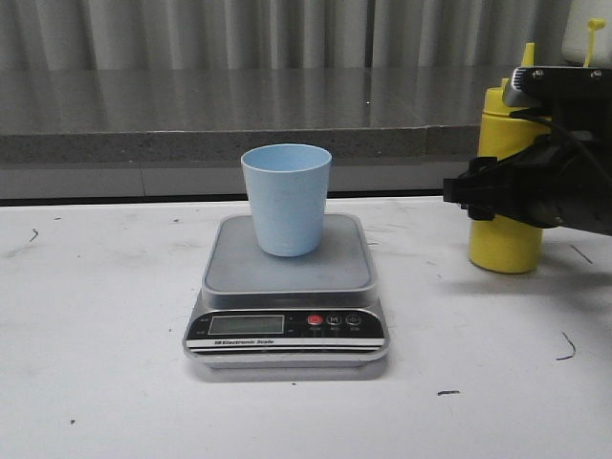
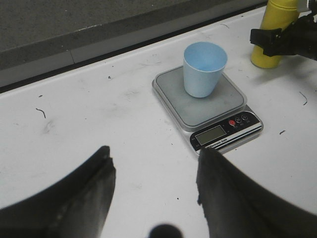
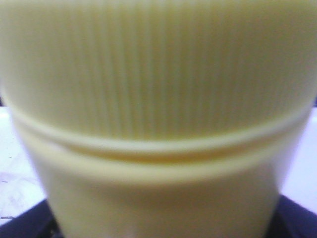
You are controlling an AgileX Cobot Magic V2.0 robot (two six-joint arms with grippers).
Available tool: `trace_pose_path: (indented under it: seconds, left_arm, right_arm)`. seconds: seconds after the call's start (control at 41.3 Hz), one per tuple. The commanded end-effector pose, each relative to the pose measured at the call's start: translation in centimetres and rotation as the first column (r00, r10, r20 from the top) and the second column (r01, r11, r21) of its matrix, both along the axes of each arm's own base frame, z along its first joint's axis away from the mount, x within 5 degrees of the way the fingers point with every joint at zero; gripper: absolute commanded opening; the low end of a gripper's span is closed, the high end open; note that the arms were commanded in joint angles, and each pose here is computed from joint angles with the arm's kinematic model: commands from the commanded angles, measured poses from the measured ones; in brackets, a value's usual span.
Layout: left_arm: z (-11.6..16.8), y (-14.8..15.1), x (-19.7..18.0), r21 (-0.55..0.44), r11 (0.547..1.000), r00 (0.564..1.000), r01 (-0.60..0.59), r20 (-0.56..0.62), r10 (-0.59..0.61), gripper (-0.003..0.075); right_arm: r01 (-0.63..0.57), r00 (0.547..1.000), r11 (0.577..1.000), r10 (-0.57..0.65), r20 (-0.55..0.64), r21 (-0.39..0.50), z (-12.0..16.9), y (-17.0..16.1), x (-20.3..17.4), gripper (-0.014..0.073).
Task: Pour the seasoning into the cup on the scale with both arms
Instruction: 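Close the right gripper around the yellow bottle's body, then lift the yellow bottle and tilt its nozzle toward the cup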
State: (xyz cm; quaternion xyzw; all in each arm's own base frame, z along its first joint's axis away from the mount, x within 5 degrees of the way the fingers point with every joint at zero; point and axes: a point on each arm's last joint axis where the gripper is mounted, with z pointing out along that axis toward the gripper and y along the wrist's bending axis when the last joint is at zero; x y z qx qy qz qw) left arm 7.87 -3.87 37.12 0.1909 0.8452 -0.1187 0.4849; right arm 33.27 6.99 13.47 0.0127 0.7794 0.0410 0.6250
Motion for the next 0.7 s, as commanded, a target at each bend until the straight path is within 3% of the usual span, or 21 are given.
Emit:
trace_pose_path:
  seconds: [0.0, 0.363, 0.557, 0.678]
  left_arm:
    - [1.3, -0.1, 0.1, -0.054, 0.999, 0.997, -0.005, 0.078, 0.010, 0.0375]
    - [1.3, -0.1, 0.1, -0.054, 0.999, 0.997, -0.005, 0.078, 0.010, 0.0375]
    - [1.3, -0.1, 0.1, -0.054, 0.999, 0.997, -0.005, 0.078, 0.010, 0.0375]
    - [1.3, -0.1, 0.1, -0.054, 0.999, 0.997, -0.005, 0.078, 0.010, 0.0375]
  right_arm:
    - [0.009, 0.990, 1.000, -0.012, 0.137, 0.020, 2.7, -0.1, 0.5, 0.0328]
    - [-0.035, 0.991, 0.999, 0.033, 0.131, 0.016, 7.0, -0.1, -0.7, 0.0328]
    - [-0.151, 0.982, 0.982, 0.162, 0.093, -0.117, 11.4, 0.4, -2.6, 0.0328]
    - [-0.217, 0.971, 0.946, 0.236, 0.050, -0.241, 14.4, 0.6, -3.5, 0.0328]
